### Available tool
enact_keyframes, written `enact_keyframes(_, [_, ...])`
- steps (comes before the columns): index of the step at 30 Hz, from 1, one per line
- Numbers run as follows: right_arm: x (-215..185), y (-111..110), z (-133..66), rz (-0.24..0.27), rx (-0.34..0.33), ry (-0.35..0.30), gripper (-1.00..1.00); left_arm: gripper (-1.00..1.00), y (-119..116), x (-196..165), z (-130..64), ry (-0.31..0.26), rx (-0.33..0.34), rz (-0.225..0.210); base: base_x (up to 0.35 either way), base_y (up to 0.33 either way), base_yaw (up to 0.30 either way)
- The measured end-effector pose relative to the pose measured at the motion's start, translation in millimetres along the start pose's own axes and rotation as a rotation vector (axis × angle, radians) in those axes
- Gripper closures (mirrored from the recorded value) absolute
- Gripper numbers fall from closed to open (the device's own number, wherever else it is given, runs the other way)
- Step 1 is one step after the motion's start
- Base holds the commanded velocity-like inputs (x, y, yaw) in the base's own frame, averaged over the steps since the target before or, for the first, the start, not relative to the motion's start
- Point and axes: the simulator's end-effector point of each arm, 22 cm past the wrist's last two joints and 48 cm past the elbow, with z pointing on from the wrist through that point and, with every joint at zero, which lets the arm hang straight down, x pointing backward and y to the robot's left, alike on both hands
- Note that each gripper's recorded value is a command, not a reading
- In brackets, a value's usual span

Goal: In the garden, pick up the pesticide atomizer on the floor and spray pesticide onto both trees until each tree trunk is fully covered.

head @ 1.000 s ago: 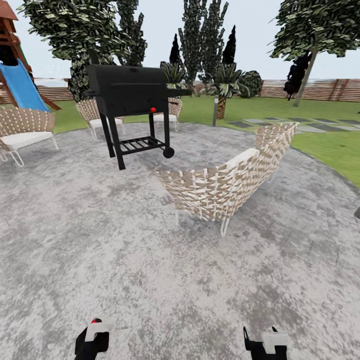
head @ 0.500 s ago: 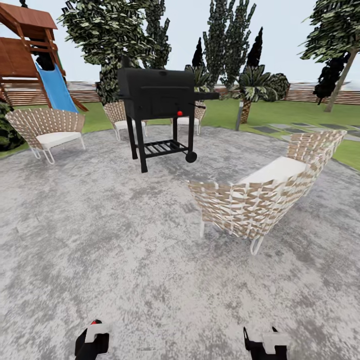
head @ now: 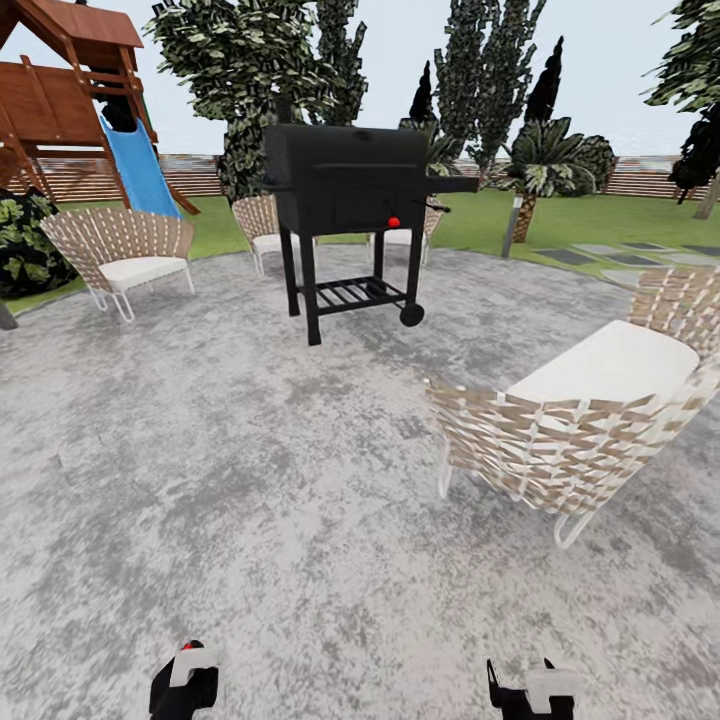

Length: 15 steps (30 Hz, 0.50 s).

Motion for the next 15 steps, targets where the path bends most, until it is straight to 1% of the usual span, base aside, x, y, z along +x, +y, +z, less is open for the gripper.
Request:
enact_keyframes(4, [5.8,1.0,-1.8,-0.005,-0.004,0.012,-1.0,1.0,0.0,-0.1,0.0,0.0,0.0,0.0,0.279,0.206,0.001])
enact_keyframes(15, [7.2,0.2,-1.9,-0.006,-0.003,0.015,-1.0,1.0,0.0,0.0,0.0,0.0,0.0,0.0,0.279,0.206,0.0])
